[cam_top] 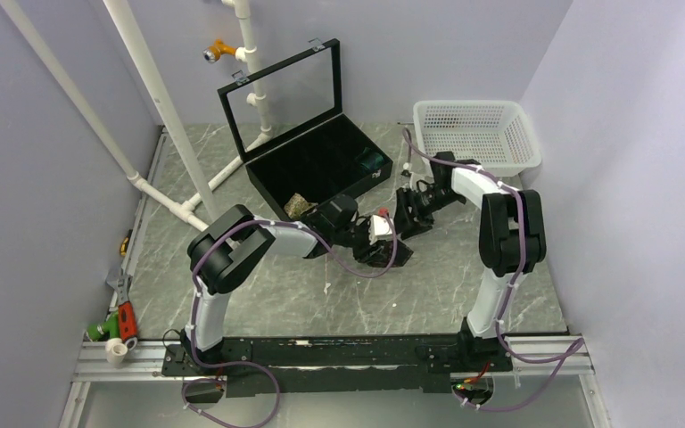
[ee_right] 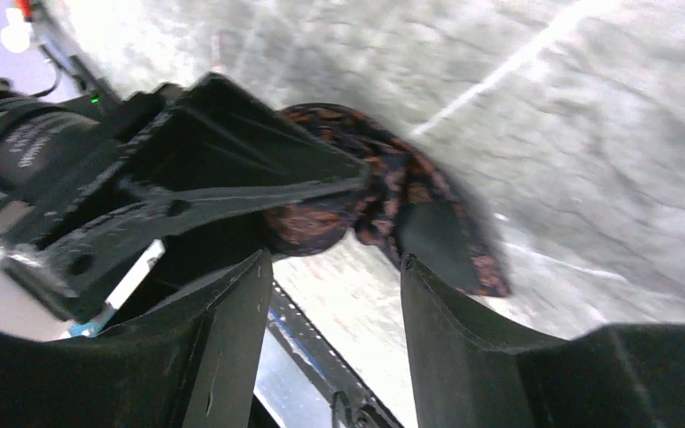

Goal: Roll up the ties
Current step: Place the tie at the center of the board.

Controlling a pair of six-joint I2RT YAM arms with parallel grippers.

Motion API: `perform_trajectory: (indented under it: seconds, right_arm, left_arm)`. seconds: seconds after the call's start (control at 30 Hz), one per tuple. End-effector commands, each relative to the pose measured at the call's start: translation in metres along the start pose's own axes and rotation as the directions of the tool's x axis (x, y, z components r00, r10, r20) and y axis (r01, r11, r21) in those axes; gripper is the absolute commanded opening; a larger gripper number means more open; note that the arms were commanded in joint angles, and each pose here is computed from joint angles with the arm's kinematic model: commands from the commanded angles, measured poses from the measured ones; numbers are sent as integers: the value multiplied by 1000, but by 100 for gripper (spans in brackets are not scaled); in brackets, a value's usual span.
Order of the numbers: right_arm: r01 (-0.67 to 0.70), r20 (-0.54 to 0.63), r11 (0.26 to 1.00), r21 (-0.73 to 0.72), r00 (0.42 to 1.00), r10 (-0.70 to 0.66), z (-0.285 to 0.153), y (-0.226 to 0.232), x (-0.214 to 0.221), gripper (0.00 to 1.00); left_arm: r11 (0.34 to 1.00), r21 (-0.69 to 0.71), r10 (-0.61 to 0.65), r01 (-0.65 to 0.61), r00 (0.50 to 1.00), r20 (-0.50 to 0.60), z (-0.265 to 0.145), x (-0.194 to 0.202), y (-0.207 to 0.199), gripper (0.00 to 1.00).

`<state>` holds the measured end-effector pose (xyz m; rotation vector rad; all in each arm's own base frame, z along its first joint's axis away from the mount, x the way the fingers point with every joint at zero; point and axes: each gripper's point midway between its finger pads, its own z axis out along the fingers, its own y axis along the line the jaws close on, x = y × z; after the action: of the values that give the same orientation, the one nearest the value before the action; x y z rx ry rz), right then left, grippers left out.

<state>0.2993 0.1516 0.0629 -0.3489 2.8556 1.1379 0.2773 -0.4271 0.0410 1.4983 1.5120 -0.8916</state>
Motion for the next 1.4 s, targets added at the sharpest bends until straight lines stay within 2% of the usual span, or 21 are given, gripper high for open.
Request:
perform_trajectory:
  seconds: [0.0,0.13,0.23,0.3,0.4,0.43,0.5,0.63,0.8,0.93,1.13,1.17,1.2,1.3,1.37]
  right_arm:
    - [11,-29,989,-151,999,-16,5,39,13,57]
    - [-1,-55,986,-165,998,-8,23,38,20,57]
    - [-6,-79,992,-124,997,-4,36,26,25,53]
    - [-11,-87,995,-102,996,2,42,18,26,39]
    - [-21,-103,998,-54,995,15,46,3,32,3]
    - [-25,-114,999,-40,993,21,46,-1,35,0]
    - [-43,-132,999,-16,990,40,46,-11,41,0]
    - [-73,-155,997,25,985,76,43,-30,52,0]
    - [-69,-163,994,85,983,82,43,-46,55,0]
    - [-72,-159,993,96,983,87,45,-50,50,0]
    - [-56,-150,998,36,987,61,38,-36,37,0]
    - [-56,-146,998,25,987,59,33,-32,36,4]
    - [-50,-128,999,20,990,53,27,-29,34,16]
    - [-53,-74,999,12,996,54,10,-23,32,42]
    - [-64,-51,998,10,997,64,2,-21,33,50]
  left_arm:
    - [992,13,-117,123,966,-230,-10,69,-20,44]
    - [992,17,-115,122,965,-234,-7,67,-20,46]
    - [993,21,-108,116,966,-233,-6,65,-20,46]
    - [993,23,-105,113,967,-234,-6,65,-20,46]
    - [993,30,-103,112,969,-224,-6,60,-20,49]
    - [993,35,-101,112,971,-217,-6,58,-20,52]
    - [994,45,-90,100,978,-186,-6,48,-19,61]
    - [997,54,-53,59,993,-106,-6,22,-15,72]
    - [998,65,-2,3,1000,-17,-5,-5,-11,77]
    - [997,79,16,-15,1000,-14,2,-6,-7,70]
    - [995,96,-9,17,996,-84,10,16,-9,43]
    - [995,98,-24,34,994,-102,8,22,-11,40]
    - [993,100,-45,57,992,-115,6,28,-13,37]
    - [982,113,-134,151,980,-148,-2,45,-19,34]
    - [973,123,-174,197,969,-173,-4,55,-23,31]
